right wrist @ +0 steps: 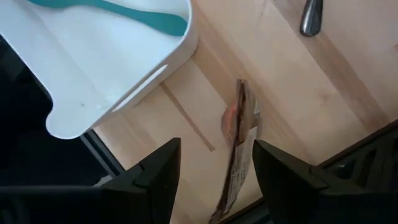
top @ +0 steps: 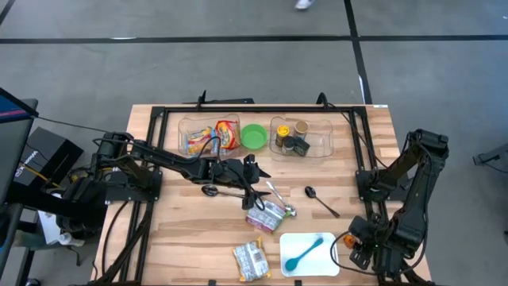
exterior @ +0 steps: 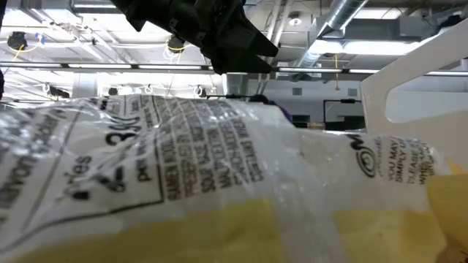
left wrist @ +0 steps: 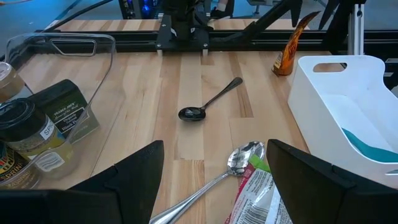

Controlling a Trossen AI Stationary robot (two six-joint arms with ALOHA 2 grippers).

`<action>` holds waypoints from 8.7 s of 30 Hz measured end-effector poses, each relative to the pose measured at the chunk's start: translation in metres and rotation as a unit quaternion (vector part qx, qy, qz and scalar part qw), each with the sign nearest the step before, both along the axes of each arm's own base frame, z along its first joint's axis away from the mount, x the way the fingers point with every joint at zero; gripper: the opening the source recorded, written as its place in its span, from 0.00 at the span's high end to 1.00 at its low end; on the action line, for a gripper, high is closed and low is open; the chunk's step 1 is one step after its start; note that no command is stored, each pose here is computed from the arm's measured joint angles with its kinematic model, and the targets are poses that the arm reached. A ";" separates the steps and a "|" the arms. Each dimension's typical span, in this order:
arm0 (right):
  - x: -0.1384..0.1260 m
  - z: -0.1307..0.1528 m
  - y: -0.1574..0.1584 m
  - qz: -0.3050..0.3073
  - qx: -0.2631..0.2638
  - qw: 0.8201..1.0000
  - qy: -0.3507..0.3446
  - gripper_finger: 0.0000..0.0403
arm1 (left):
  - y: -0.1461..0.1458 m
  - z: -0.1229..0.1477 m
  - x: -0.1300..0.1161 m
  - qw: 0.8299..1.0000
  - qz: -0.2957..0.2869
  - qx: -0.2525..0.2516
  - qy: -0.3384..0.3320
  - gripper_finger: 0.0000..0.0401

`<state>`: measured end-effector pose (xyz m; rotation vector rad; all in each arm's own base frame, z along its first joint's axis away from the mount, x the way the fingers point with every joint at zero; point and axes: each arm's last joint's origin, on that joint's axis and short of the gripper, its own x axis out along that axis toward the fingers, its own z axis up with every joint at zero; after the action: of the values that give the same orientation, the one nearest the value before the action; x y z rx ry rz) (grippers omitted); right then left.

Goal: Pick & Place Food Item
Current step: Put the orange spice pack in the right transparent bin, then put the left black spoon in the white bin

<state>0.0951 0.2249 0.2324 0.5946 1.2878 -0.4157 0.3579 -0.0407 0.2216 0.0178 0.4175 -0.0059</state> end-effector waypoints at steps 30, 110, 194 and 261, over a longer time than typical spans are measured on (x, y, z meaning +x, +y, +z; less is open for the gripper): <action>0.006 -0.001 -0.009 -0.021 -0.014 0.999 0.041 0.57 | 0.000 0.000 0.000 1.000 0.001 0.001 0.000 0.31; 0.057 0.096 -0.141 0.077 -0.264 0.948 -0.163 1.00 | 0.000 0.002 0.001 1.000 0.002 0.000 -0.011 0.31; 0.157 0.008 -0.364 -0.195 -0.156 0.953 0.174 1.00 | 0.000 0.003 0.001 1.000 0.001 -0.004 -0.016 0.31; 0.124 0.105 -0.212 0.043 -0.244 0.963 -0.102 0.99 | 0.000 0.001 0.000 1.000 0.002 0.000 -0.005 0.31</action>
<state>0.2195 0.0126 0.3374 0.1577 0.9612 -0.5616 0.3582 -0.0407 0.2224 0.0169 0.4075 -0.0017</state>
